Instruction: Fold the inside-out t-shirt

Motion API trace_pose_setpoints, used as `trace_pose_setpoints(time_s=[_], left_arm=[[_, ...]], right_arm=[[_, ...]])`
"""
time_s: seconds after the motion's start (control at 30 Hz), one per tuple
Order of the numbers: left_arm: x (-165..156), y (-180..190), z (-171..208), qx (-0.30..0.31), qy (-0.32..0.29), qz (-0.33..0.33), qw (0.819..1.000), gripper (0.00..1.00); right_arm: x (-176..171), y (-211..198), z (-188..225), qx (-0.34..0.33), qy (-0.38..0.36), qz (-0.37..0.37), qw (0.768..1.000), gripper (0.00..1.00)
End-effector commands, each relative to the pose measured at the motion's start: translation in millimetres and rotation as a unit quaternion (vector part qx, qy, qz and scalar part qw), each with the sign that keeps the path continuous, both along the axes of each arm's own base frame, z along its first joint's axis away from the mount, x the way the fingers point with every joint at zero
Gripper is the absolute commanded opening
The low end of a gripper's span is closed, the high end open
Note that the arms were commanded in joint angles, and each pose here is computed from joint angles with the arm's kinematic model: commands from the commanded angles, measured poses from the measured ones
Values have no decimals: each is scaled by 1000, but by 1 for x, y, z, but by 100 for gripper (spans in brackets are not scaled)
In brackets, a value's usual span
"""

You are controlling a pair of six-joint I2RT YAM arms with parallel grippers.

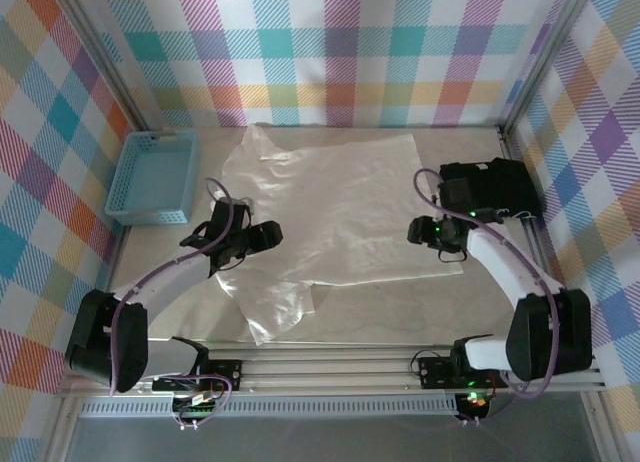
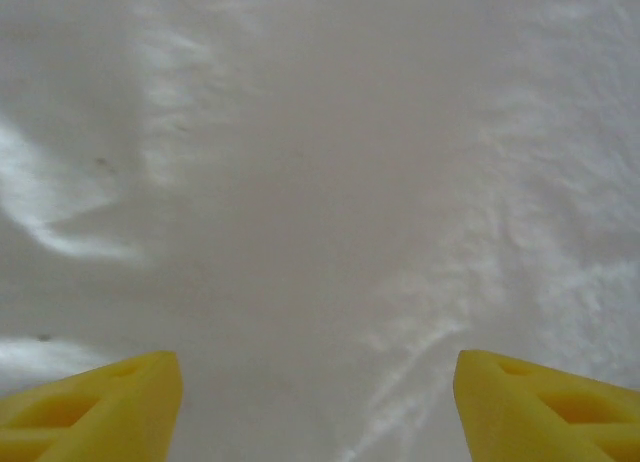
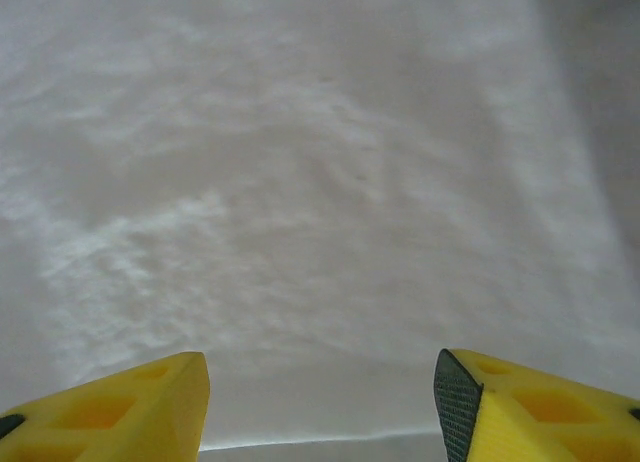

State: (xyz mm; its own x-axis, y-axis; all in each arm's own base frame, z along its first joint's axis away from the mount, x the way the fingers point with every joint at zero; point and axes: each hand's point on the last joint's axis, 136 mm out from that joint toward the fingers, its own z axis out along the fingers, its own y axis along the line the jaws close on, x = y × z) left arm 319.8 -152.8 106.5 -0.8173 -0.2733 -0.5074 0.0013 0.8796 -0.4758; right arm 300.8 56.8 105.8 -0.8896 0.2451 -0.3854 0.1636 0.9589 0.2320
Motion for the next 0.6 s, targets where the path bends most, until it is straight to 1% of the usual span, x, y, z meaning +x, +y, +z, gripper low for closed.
trace_pose_setpoints(time_s=[0.0,0.07,0.17,0.27,0.57], left_arm=[[-6,-22,5,-24,0,-36,999,72],[-5,-26,3,-29,2,-40,999,72],[-3,-29,3,-33,0,-43,999,72],[-2,-33,3,-38,2,-51,998,73],[-2,-40,-1,-45,12,-68,997,73]], right_arm=[[-21,-36,-19,-4,43,-89,995,62],[-31,-48,-30,15,65,-126,990,62],[-41,-63,-50,11,98,-158,983,62],[-42,-68,-64,17,134,-169,976,61],[-35,-82,-77,-3,159,-186,970,56]])
